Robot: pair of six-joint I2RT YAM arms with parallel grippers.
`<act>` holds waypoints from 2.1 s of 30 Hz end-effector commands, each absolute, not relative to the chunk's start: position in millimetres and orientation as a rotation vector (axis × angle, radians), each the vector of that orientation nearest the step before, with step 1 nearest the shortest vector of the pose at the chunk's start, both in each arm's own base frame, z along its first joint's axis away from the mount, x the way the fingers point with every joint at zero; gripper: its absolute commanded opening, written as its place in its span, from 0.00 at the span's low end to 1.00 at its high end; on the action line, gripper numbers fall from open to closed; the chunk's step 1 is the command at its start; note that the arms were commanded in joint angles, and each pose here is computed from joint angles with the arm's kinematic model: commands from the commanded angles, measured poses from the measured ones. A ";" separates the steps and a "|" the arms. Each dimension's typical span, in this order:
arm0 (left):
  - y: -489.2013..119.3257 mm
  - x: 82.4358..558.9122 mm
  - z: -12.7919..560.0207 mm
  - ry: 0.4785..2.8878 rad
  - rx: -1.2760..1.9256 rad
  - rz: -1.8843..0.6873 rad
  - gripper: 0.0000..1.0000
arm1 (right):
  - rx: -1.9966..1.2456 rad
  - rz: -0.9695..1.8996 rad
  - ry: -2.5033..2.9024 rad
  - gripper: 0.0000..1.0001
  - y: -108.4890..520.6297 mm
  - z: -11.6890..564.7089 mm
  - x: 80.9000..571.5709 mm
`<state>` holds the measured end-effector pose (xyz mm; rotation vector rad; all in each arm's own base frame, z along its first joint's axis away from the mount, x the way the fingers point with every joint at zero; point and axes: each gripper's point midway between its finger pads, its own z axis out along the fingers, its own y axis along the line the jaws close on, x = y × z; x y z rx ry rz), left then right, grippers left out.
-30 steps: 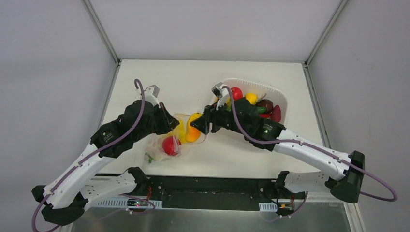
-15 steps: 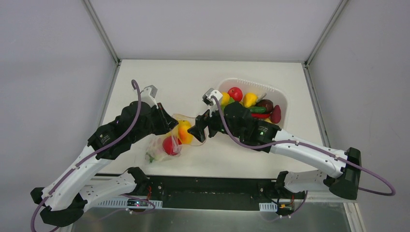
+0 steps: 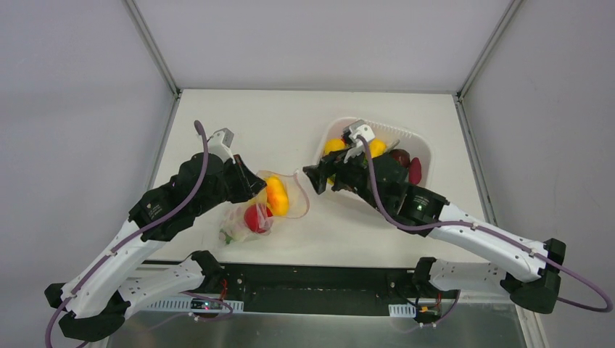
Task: Place the food in the zip-top bag and seal the zipper
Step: Place the fake fruit in the zipper food storage bag, then pick up the fake vegetable from the bin.
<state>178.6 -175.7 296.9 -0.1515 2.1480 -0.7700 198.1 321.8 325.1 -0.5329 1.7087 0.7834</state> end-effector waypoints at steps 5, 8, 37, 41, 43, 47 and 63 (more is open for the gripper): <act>-177.0 182.5 309.9 2.092 -0.175 -0.808 0.00 | -0.036 0.440 1.796 0.83 214.4 310.6 284.2; -176.9 182.2 309.9 2.094 -0.172 -0.807 0.00 | 0.141 0.389 1.855 0.79 171.4 293.3 309.9; -176.1 181.9 307.5 2.102 -0.166 -0.795 0.00 | 0.508 0.143 2.133 0.48 86.3 167.6 384.8; -175.5 181.3 307.8 2.103 -0.168 -0.795 0.00 | 0.482 0.188 2.081 0.43 91.4 177.8 394.8; -173.5 180.7 307.6 2.104 -0.170 -0.788 0.00 | 0.504 0.155 2.054 0.43 83.9 178.3 399.3; -170.7 180.4 306.5 2.101 -0.175 -0.778 0.00 | 0.502 0.096 2.081 0.39 68.3 169.3 410.3; -174.3 184.1 299.4 2.114 -0.181 -0.770 0.00 | 0.447 0.250 2.229 0.11 81.2 140.9 424.5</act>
